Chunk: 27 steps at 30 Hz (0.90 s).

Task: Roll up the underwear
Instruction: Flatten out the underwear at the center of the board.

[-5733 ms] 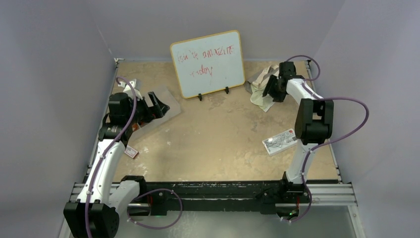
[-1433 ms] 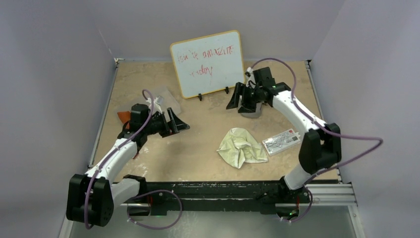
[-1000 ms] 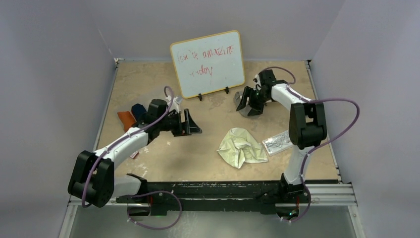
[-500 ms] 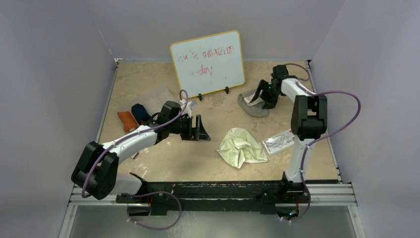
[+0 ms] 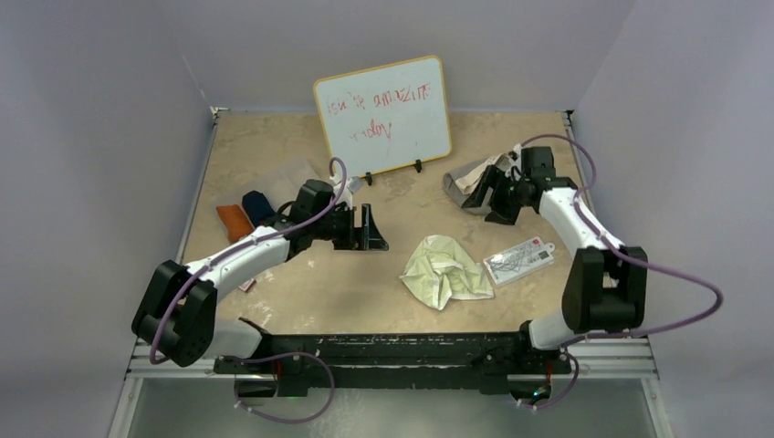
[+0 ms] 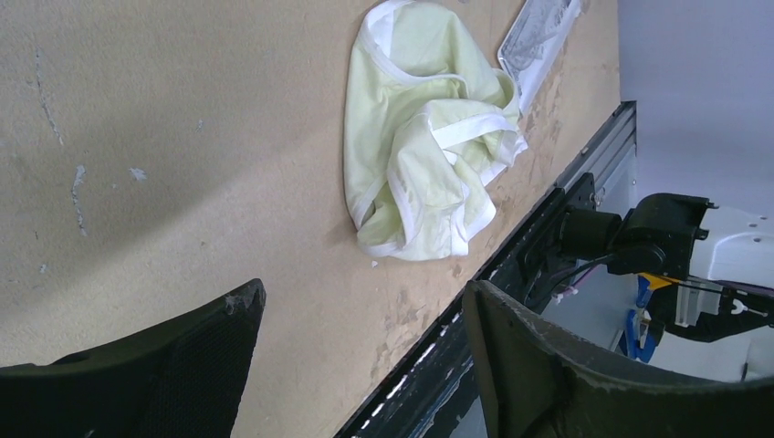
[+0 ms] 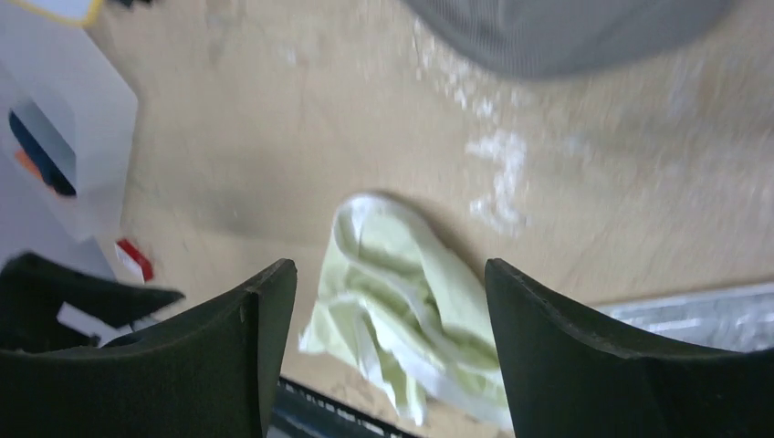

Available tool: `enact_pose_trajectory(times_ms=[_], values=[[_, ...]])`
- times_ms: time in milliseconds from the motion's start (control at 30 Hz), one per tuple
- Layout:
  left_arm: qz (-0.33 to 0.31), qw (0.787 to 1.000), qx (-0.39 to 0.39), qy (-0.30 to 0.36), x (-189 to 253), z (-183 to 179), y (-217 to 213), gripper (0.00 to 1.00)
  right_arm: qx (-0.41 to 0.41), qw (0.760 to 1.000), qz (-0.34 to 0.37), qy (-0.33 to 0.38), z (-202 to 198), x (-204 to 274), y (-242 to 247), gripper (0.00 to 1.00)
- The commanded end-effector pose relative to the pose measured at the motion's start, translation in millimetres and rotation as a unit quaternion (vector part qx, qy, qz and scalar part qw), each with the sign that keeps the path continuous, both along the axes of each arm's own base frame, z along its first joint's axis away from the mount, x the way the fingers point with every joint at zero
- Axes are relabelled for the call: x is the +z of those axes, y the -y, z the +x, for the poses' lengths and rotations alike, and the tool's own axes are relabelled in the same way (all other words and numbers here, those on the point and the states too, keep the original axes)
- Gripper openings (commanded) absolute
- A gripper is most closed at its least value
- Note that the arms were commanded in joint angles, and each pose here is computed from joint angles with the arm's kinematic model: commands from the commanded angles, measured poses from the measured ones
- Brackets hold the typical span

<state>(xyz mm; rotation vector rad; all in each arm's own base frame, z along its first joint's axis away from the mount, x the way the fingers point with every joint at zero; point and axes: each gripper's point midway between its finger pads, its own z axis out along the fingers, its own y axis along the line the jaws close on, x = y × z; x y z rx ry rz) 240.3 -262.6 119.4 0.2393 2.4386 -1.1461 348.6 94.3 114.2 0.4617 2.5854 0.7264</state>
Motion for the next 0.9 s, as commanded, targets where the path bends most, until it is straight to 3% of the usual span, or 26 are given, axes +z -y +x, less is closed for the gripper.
enact_pose_trajectory(times_ms=[0, 200, 400, 500, 633, 767, 867], values=[[-0.010, 0.999, 0.001, 0.038, 20.3, 12.6, 5.4, 0.78, 0.008, 0.998, 0.021, -0.051, -55.8, -17.4, -7.8, 0.77], [-0.008, 0.999, 0.002, 0.043, 22.5, 18.0, 7.3, 0.79, 0.009, 0.992, 0.020, -0.126, -119.2, -49.1, -20.8, 0.74], [-0.010, 0.999, -0.008, 0.037, 21.7, 19.0, 11.1, 0.79, 0.013, 0.987, 0.024, -0.158, -147.1, -70.4, -35.2, 0.73], [-0.004, 0.999, -0.010, 0.038, 22.7, 18.8, 10.3, 0.79, 0.036, 0.989, 0.026, -0.142, -144.2, -70.3, -47.5, 0.69], [0.015, 0.999, 0.011, 0.050, 25.9, 22.7, 1.9, 0.77, 0.087, 0.989, 0.030, -0.117, -126.1, -66.9, -68.8, 0.50], [0.067, 0.986, 0.128, 0.087, 37.5, 37.2, -35.8, 0.76, 0.186, 0.981, 0.016, -0.061, -94.4, -55.8, -107.6, 0.40], [0.098, 0.966, 0.212, 0.111, 51.1, 40.7, -68.9, 0.78, 0.306, 0.952, -0.007, -0.003, -76.2, -38.6, -156.5, 0.38]])
